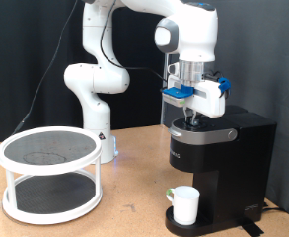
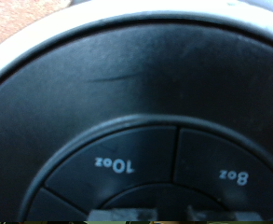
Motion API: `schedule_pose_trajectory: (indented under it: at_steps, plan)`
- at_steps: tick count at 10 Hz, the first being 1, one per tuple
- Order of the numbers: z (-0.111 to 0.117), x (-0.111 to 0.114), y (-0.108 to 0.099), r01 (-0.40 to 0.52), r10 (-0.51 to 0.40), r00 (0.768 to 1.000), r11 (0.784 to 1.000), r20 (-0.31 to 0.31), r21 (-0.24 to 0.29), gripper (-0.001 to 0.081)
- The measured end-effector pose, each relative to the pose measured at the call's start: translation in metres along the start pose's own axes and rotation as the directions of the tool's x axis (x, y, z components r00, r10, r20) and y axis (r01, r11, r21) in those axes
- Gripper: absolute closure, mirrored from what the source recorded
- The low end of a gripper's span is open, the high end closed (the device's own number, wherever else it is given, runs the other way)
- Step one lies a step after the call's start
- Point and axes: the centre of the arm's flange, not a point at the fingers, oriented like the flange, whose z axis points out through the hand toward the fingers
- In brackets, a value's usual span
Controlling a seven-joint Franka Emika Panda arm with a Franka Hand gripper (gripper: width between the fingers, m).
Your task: Make a cup of coffee with the keurig machine
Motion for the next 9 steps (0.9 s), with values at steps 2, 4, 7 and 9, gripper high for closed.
schedule_pose_trajectory:
  at_steps: [2,4,7,9]
  plan:
    - [0.001,-0.002,-0.006,-0.002,0.001,1.0,0.999,-0.02,-0.046,0.0806]
    - [0.001,-0.004,-0.01,-0.002,-0.001,0.999,0.997,-0.035,-0.079,0.0806]
    - [0.001,-0.006,-0.014,0.001,-0.007,0.999,0.994,-0.053,-0.108,0.0806]
    - [0.002,-0.006,-0.014,0.0,-0.006,0.999,0.994,-0.054,-0.112,0.0806]
